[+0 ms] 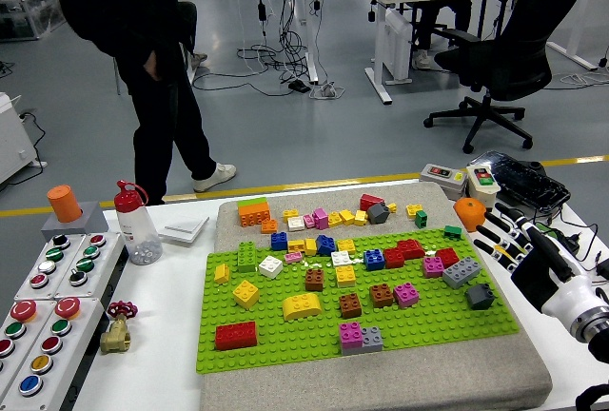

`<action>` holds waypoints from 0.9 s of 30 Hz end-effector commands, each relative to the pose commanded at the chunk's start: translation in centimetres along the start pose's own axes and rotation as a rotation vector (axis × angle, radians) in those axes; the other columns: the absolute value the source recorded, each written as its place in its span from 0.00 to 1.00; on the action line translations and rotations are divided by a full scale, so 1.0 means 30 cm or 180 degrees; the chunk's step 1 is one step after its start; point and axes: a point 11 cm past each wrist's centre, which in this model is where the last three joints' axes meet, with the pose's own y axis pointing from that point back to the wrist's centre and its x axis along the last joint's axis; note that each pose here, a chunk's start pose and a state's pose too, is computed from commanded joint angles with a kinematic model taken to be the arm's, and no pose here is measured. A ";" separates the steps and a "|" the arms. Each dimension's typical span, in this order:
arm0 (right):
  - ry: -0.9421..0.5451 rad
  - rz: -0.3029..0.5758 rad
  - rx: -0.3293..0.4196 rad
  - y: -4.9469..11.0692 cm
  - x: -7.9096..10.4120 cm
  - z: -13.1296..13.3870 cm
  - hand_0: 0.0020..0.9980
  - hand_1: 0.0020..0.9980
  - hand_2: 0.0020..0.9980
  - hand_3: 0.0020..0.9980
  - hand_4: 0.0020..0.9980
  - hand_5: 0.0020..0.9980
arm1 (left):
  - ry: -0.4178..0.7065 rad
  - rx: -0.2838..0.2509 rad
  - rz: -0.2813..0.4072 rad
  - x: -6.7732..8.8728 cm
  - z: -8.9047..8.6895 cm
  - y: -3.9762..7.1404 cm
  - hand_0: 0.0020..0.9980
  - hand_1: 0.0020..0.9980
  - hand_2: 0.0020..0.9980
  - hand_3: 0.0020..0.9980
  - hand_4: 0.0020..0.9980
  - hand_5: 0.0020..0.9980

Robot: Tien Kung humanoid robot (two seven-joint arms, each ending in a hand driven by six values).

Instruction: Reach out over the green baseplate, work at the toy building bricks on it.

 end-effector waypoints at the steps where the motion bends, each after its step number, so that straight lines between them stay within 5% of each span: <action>1: 0.0001 0.0000 0.0000 0.000 0.000 -0.001 0.80 0.76 0.78 0.75 0.52 0.40 | 0.0001 -0.0002 -0.0001 0.000 0.001 0.000 0.64 0.60 0.62 0.48 0.35 0.99; 27: 0.0016 0.0022 0.0022 -0.007 0.000 -0.020 0.79 0.75 0.77 0.74 0.52 0.40 | 0.0046 -0.0053 -0.0019 -0.006 0.022 0.005 0.64 0.60 0.62 0.48 0.35 1.00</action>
